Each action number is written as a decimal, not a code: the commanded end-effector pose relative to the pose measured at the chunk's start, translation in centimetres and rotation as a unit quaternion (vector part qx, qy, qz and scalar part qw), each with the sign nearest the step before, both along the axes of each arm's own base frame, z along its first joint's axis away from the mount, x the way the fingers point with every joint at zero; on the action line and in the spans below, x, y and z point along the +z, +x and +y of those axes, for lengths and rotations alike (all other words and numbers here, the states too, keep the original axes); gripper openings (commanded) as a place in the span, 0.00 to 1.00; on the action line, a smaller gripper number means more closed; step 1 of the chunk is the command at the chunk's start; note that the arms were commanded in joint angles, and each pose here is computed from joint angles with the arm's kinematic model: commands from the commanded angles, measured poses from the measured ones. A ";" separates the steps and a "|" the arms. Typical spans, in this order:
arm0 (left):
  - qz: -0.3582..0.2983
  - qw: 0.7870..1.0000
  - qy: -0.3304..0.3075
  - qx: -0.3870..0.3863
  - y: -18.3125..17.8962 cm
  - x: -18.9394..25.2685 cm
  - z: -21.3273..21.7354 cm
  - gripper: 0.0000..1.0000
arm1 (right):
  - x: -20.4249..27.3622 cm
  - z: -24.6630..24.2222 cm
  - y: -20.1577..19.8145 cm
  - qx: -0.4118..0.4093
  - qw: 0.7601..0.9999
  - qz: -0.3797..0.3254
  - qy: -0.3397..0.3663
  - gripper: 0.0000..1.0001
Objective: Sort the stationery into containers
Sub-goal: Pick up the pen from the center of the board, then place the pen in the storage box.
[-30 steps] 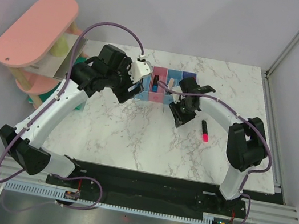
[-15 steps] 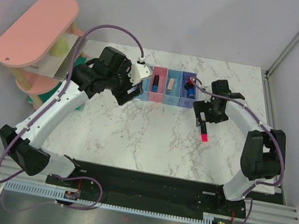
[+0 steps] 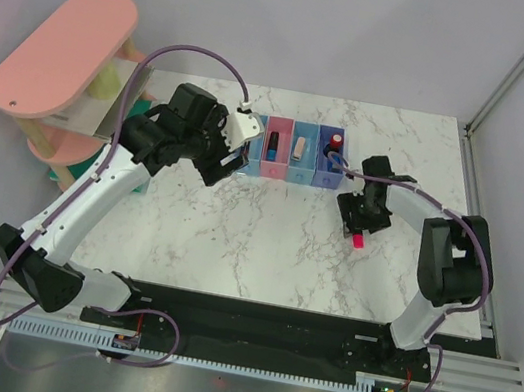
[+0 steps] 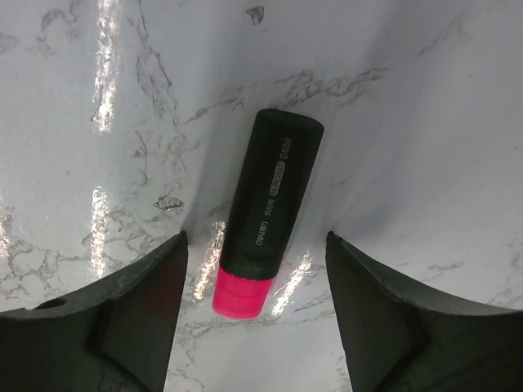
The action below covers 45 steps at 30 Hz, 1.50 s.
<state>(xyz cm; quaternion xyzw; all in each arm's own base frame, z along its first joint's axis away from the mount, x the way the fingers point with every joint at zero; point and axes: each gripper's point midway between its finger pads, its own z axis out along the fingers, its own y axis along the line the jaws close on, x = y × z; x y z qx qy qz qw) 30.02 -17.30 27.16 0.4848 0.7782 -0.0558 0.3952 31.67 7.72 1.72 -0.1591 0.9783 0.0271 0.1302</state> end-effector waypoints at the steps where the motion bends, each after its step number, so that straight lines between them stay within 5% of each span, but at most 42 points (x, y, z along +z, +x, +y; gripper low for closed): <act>1: -0.027 1.000 -0.007 -0.007 0.1 1.4 -0.1 0.86 | -1.3 -0.1 0.5 -0.012 1.000 0.004 -0.003 0.72; 5: -0.029 0.999 -0.009 -0.007 0.1 1.7 -0.1 0.86 | -2.2 0.0 0.3 -0.011 1.000 0.018 -0.004 0.42; 6: -0.028 1.000 -0.010 -0.007 0.1 1.6 -0.2 0.86 | -2.4 0.1 0.2 -0.011 1.000 0.021 -0.003 0.21; 7: -0.029 1.000 -0.009 -0.008 0.1 1.6 -0.2 0.86 | -2.5 0.0 0.2 -0.012 1.000 0.023 -0.005 0.11; 9: -0.029 1.000 -0.008 -0.006 0.2 1.6 -0.1 0.86 | -2.6 0.0 0.2 -0.012 1.000 0.024 -0.005 0.00; 17: -0.032 0.999 -0.008 -0.005 0.2 1.8 0.0 0.86 | -0.2 0.7 0.5 -0.010 1.000 -0.001 0.016 0.00; 27: -0.030 1.000 -0.002 -0.005 0.0 1.3 0.2 0.86 | 9.9 4.1 2.9 0.030 0.989 -0.088 0.112 0.00; 35: -0.035 0.999 -0.009 0.025 -0.5 1.3 1.3 0.87 | 18.4 8.7 9.4 0.046 0.964 -0.191 0.177 0.00; 45: 0.003 0.996 -0.061 0.071 -2.2 0.6 1.8 0.92 | 17.1 19.0 17.2 0.081 0.943 -0.196 0.259 0.00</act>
